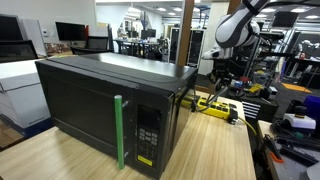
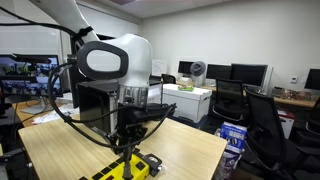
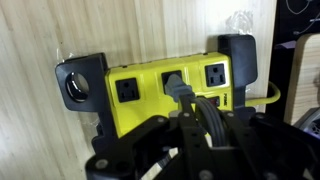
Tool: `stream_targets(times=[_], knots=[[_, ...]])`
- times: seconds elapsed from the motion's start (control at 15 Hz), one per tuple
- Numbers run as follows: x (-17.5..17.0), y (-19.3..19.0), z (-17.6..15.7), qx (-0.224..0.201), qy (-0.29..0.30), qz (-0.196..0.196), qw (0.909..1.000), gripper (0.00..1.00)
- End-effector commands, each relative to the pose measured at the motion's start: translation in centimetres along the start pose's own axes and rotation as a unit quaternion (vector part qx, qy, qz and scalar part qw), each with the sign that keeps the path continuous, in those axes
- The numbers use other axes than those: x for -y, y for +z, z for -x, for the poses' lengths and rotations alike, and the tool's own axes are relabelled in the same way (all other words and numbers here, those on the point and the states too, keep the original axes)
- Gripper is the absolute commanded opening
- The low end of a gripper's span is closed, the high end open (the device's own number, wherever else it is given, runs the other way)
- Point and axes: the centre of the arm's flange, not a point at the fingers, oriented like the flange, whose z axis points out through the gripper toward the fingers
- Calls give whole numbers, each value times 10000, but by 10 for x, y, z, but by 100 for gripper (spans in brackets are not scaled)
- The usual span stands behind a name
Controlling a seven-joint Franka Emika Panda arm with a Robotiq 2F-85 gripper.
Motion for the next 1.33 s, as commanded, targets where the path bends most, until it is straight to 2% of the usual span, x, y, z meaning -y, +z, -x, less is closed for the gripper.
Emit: stream_targets(times=[0.0, 0.33, 0.73, 0.87, 1.27], knots=[[4, 39, -8, -190, 373, -149, 9990, 3], [4, 46, -2, -239, 994, -181, 9946, 3], [13, 61, 5, -68, 1044, -262, 9942, 3], [20, 64, 0, 107, 1053, -556, 9928, 3], [24, 66, -16, 456, 1274, -820, 9874, 3]])
